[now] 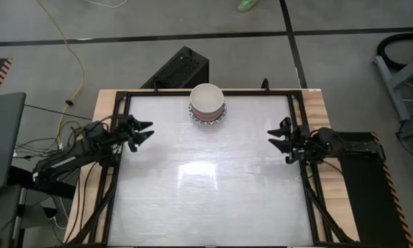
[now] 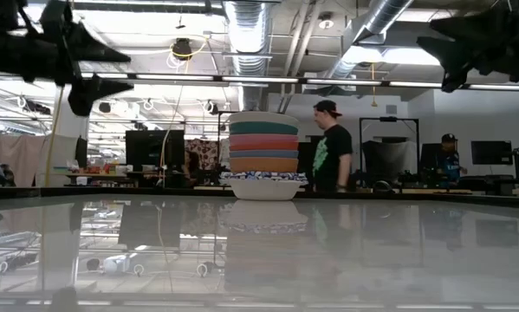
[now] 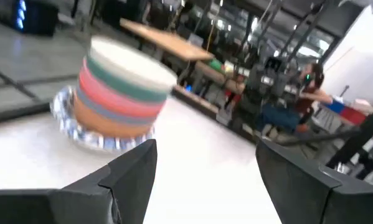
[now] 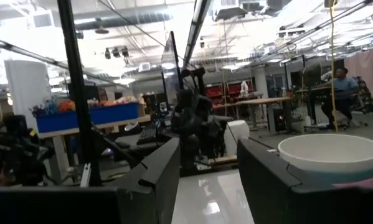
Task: Nest bowls inside each other by size order
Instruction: Return to Home Position
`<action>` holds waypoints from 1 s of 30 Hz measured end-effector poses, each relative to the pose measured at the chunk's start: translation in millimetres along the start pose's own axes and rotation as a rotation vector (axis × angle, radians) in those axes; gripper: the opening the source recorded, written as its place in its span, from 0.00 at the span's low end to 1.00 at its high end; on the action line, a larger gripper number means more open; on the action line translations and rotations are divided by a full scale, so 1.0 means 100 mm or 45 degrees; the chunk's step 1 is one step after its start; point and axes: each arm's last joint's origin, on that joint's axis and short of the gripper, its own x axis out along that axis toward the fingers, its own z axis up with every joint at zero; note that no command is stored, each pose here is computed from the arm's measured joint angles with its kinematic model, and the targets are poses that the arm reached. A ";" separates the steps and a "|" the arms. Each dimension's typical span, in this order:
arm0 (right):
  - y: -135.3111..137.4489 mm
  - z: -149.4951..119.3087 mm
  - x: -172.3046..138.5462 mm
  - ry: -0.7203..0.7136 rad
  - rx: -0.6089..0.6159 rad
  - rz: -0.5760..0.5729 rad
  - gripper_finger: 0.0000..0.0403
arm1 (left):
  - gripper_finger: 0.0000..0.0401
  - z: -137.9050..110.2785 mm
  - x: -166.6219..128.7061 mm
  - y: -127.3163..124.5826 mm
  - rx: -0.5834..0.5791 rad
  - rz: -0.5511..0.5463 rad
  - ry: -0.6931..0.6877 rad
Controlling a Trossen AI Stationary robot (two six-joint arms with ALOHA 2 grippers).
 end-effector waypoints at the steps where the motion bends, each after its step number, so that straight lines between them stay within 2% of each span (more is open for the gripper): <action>1: 0.00 -0.03 0.00 0.000 0.001 -0.001 0.45 | 0.66 -0.04 0.00 0.02 -0.012 -0.002 0.016; 7: -0.01 -0.02 0.00 -0.006 -0.032 -0.008 0.45 | 0.66 -0.26 0.06 0.10 -0.042 -0.037 -0.031; 10: -0.01 -0.02 0.00 -0.004 -0.034 -0.034 0.45 | 0.66 -0.31 0.06 0.08 -0.028 -0.015 0.003; 20: -0.03 -0.07 0.00 0.054 -0.038 -0.080 0.45 | 0.66 -0.34 0.05 -0.03 0.088 -0.017 -0.031; 30: -0.04 -0.14 -0.01 0.140 -0.041 -0.084 0.45 | 0.66 -0.36 0.04 -0.05 0.103 0.000 -0.027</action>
